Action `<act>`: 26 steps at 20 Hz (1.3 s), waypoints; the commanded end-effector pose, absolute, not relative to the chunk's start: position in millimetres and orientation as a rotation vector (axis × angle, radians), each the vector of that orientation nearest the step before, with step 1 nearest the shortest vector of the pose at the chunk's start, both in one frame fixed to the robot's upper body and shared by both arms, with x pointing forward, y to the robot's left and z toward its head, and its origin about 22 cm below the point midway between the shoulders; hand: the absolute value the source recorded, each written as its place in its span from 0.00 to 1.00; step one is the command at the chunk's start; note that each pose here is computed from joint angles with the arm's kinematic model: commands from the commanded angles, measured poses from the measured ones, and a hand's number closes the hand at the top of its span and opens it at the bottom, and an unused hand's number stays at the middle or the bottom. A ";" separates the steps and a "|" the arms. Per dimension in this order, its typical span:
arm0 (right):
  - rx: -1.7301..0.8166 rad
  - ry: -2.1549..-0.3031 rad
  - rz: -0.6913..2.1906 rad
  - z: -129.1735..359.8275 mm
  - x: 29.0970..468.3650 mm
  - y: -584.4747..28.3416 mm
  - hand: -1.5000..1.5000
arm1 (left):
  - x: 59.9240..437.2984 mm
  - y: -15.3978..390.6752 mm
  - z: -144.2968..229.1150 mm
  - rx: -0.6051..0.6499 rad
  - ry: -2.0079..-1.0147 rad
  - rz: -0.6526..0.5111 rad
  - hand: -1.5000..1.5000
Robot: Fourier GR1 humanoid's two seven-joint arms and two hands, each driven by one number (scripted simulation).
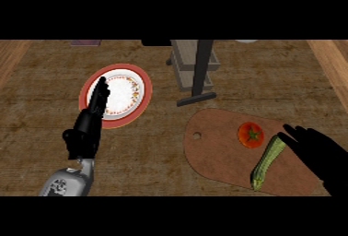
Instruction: Pick the tomato from the cutting board and place it in the tiered basket
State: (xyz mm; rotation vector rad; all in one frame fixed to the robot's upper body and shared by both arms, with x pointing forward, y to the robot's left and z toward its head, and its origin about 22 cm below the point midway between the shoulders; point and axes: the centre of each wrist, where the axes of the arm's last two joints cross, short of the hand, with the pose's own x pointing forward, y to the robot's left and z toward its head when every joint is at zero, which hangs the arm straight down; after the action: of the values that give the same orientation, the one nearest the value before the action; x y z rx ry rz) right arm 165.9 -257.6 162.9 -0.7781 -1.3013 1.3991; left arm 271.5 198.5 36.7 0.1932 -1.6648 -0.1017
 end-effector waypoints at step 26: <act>-0.879 -1.309 1.430 102.1 204.0 -281.8 0.00 | 275.1 219.2 36.5 0.191 -1.670 -0.106 0.50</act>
State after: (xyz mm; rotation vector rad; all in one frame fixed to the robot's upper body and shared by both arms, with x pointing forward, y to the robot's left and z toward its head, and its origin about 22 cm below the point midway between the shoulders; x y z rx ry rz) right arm 201.8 -269.8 102.4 -0.9031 -1.2794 1.4156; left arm 270.9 206.2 34.8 0.1903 -1.6671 -0.1078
